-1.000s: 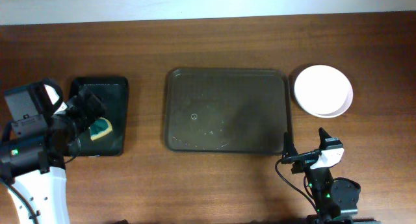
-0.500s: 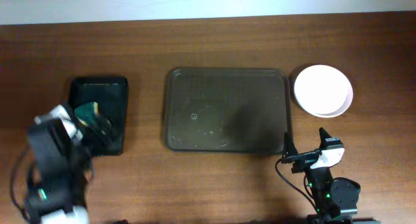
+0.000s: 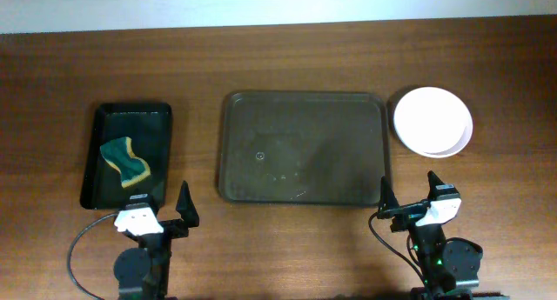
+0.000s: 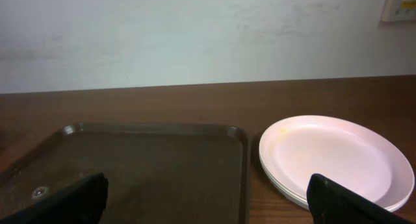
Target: Clean dirty plates on tray and stack at the side
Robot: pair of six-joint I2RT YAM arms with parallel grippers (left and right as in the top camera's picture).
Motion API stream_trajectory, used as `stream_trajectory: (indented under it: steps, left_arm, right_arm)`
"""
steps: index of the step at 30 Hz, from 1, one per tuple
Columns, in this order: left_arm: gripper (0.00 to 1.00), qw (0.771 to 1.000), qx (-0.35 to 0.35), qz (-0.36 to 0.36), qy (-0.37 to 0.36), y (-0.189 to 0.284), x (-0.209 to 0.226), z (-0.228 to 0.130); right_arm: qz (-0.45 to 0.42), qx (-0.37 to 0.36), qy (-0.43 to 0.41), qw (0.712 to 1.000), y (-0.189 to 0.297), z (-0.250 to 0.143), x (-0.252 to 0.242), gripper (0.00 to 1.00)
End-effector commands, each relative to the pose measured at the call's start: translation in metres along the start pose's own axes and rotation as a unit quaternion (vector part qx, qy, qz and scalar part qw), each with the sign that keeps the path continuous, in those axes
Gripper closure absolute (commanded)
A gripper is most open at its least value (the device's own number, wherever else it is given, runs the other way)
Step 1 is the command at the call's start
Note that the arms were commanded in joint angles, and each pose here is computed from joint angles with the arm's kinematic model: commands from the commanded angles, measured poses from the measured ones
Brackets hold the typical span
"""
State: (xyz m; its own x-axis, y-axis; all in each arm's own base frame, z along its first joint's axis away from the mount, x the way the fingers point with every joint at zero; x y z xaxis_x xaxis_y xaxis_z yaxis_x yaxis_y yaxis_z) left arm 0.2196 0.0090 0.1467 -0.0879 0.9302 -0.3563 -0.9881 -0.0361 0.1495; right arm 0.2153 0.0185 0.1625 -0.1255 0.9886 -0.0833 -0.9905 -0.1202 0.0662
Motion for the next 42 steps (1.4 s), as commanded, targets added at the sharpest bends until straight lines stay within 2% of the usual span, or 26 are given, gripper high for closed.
stream_trajectory:
  steps: [1, 3, 5, 6, 7, 8, 12, 18, 42]
  left_arm:
    - [0.01, 0.999, -0.042, 0.019, -0.020, 0.005, 0.003, 0.012]
    - [0.01, 0.997, -0.043, 0.012, -0.061, 0.006, -0.001, 0.013]
    - [0.01, 0.996, -0.045, 0.013, -0.073, 0.006, -0.001, 0.013]
    - [0.01, 0.994, -0.040, 0.005, -0.101, 0.006, -0.004, 0.011]
    - [0.01, 0.985, -0.031, -0.016, -0.170, 0.006, -0.010, 0.008]
    - [0.01, 0.983, -0.031, -0.021, -0.179, 0.006, -0.013, 0.007]
    - [0.01, 0.983, -0.026, -0.042, -0.177, 0.006, -0.021, 0.003]
    - [0.01, 0.997, -0.029, -0.028, -0.072, 0.006, -0.016, 0.006]
    - [0.01, 0.996, -0.033, -0.021, -0.077, 0.006, -0.014, 0.007]
  right_arm:
    - [-0.006, 0.003, 0.000, 1.000, 0.000, -0.003, -0.002, 0.02]
    - [-0.006, 0.003, 0.000, 1.000, 0.000, -0.003, -0.002, 0.02]
    - [-0.006, 0.003, 0.000, 1.000, 0.000, -0.003, -0.002, 0.02]
    - [-0.006, 0.003, 0.000, 1.000, 0.000, -0.003, -0.002, 0.01]
    - [-0.006, 0.003, 0.000, 1.000, 0.000, -0.003, -0.002, 0.02]
    - [-0.006, 0.003, 0.000, 1.000, 0.000, -0.003, -0.002, 0.02]
    - [-0.006, 0.003, 0.000, 1.000, 0.000, -0.003, -0.002, 0.02]
    - [-0.006, 0.003, 0.000, 1.000, 0.000, -0.003, -0.002, 0.01]
    - [-0.006, 0.003, 0.000, 1.000, 0.000, -0.003, -0.002, 0.02]
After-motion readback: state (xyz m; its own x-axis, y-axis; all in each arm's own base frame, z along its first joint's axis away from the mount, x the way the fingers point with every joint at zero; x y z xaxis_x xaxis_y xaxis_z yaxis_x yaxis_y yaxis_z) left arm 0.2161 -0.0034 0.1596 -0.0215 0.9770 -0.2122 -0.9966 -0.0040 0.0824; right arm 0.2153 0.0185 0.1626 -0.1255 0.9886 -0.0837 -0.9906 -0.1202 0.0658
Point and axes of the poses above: each gripper's point midway between its finger pads, its own y axis back along the fingers, its own x axis along the line the jaws close on, z = x × y, the point moved 3 cm from there along y, back along the fingers, and after that the axes turned 11 degrees about y, right-handed, at the moved point
